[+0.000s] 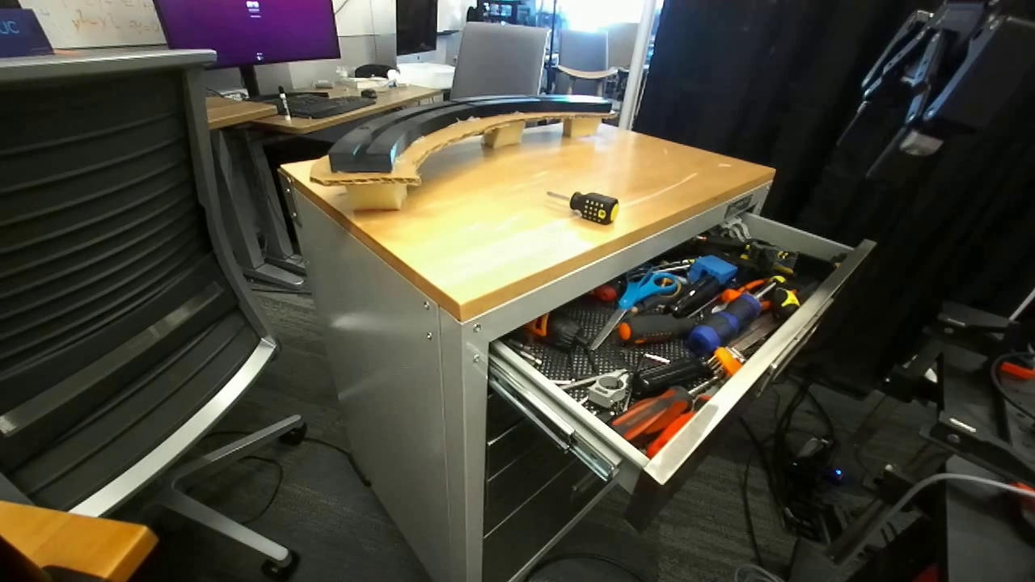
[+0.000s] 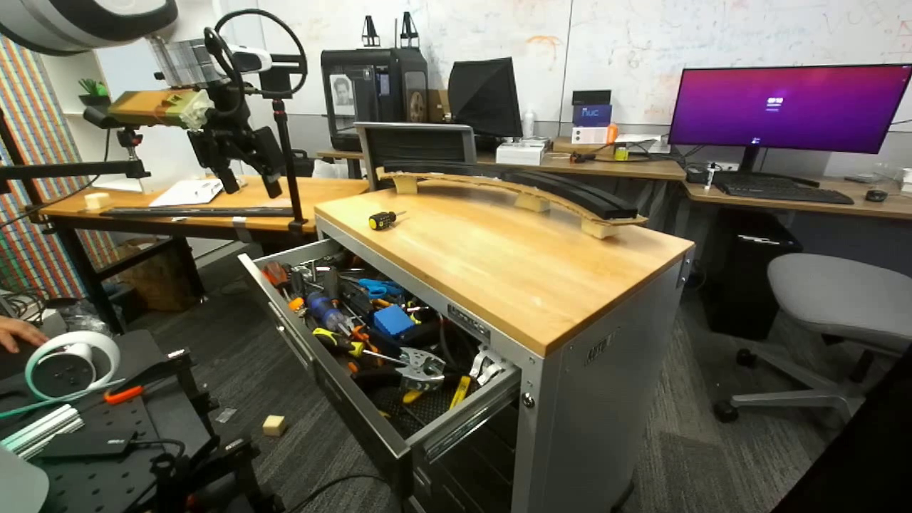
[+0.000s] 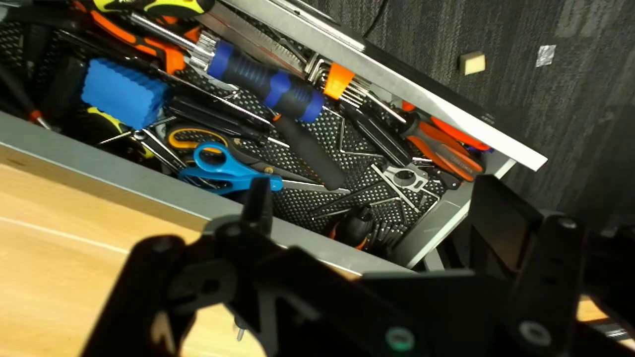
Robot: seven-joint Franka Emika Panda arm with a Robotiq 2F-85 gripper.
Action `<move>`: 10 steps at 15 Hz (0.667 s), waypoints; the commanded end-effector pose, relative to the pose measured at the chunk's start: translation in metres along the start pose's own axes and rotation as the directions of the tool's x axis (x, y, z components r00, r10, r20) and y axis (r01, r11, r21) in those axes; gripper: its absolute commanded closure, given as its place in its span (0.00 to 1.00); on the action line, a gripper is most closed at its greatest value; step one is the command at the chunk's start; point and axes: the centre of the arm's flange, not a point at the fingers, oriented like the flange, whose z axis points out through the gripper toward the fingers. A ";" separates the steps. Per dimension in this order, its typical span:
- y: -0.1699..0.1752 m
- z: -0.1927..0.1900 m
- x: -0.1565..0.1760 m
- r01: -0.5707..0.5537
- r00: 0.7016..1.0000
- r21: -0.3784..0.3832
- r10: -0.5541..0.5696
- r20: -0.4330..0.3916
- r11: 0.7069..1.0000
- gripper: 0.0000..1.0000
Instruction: Put the screwdriver in the drawer then close it
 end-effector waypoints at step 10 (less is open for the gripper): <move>-0.011 0.018 0.092 0.035 0.996 -0.231 -0.052 -0.069 0.972 0.00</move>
